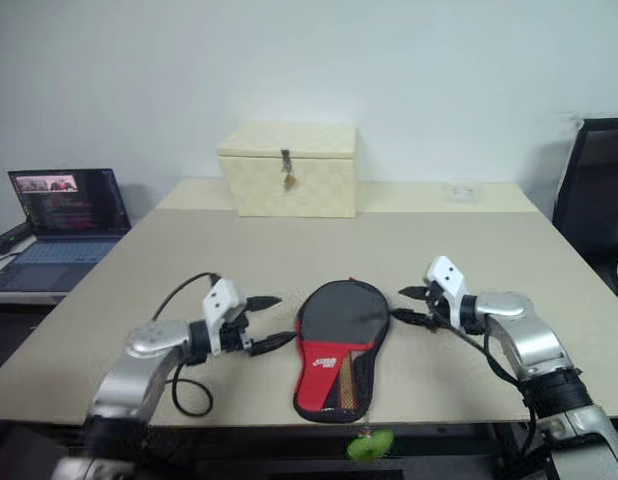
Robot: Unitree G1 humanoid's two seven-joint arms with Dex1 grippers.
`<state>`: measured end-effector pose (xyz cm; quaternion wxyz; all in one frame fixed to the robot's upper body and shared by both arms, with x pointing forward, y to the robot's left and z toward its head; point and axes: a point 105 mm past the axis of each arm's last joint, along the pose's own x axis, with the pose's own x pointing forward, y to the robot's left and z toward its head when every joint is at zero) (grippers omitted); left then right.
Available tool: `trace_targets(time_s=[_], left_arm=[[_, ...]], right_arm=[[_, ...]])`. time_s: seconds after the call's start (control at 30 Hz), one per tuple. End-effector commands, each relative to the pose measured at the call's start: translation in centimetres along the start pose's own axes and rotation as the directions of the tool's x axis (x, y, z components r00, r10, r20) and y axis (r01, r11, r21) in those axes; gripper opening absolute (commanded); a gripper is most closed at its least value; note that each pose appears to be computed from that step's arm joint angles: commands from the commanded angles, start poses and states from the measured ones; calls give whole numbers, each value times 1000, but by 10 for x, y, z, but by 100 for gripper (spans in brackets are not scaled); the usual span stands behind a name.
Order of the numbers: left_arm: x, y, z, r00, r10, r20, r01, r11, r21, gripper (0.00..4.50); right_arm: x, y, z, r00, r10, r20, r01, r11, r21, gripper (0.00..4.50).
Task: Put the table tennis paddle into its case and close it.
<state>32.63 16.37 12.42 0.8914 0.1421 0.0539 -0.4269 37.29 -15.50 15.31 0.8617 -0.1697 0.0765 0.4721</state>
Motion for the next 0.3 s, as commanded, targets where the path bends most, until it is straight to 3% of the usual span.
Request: trace_targets(time_s=[0.03,0.3], left_arm=[[-16,5,21,996,73,46,-75,997,31,450],[-18,24,26,995,95,40,-96,995,37,450]], right_arm=[[-12,-15,12,999,-33,23,35,998,-57,276],[-33,-16,5,996,-78,-47,74,994,-76,276]])
